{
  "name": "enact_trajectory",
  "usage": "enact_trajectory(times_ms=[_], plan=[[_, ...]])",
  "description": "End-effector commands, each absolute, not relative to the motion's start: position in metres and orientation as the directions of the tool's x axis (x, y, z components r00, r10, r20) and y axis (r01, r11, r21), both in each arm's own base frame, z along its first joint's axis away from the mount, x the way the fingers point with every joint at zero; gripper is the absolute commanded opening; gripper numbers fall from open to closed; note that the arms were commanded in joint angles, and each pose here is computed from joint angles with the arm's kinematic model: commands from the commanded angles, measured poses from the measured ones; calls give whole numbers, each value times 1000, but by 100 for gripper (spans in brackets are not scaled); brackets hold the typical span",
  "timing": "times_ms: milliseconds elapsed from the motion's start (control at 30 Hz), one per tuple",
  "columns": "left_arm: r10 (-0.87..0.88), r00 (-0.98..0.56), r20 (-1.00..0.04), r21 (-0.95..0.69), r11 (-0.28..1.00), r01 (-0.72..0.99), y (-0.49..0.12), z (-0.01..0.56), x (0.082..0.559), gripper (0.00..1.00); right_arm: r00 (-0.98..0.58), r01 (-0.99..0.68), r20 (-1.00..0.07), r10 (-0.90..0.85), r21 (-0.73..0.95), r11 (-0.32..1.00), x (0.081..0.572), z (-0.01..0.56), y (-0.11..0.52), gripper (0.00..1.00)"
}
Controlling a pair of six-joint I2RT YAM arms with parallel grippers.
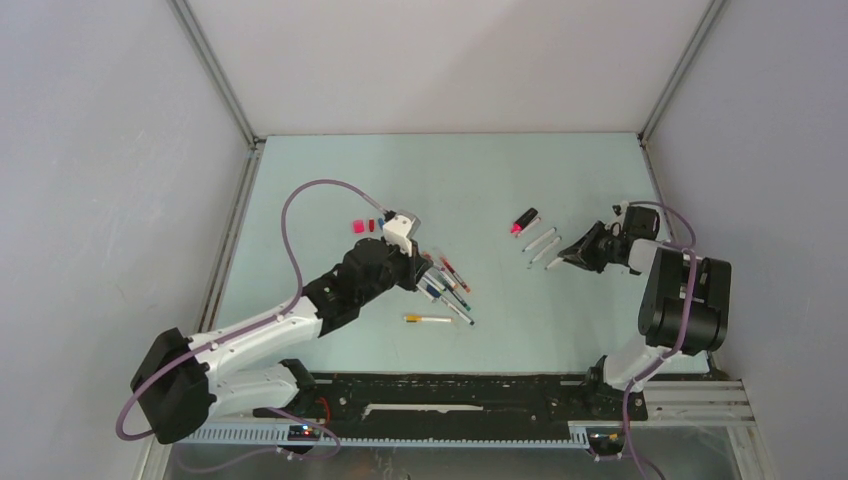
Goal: Open the pen caps
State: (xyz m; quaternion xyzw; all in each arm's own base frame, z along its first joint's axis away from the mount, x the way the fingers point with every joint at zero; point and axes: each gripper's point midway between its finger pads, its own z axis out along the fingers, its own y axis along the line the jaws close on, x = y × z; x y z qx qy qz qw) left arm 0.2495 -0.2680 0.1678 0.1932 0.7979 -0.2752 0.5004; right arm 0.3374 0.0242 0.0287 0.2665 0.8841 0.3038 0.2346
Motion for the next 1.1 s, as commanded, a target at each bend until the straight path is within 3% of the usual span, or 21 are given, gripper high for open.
enact_trajectory(times_ms=[0,100,267,633,833,1067], plan=[[16,-392,-920,-228,791,567,-261,173,256,0,-744,332,-255,618,661,673,351,27,16,20],[11,-390,-921,-227,798,559,-260,174,259,0,-753,326,-235,615,678,659,354,28,19,35],[15,-402,-916,-223,812,539,-261,174,269,0,-751,320,-237,617,686,653,356,31,17,42],[110,-561,-821,-88,945,314,-243,138,327,0,-779,223,-274,564,720,657,361,56,22,43],[175,-661,-729,11,970,244,-242,108,367,0,-817,63,-326,476,769,636,360,81,36,43],[153,-721,-676,13,980,196,-236,84,405,0,-851,-133,-379,364,826,548,352,110,56,44]])
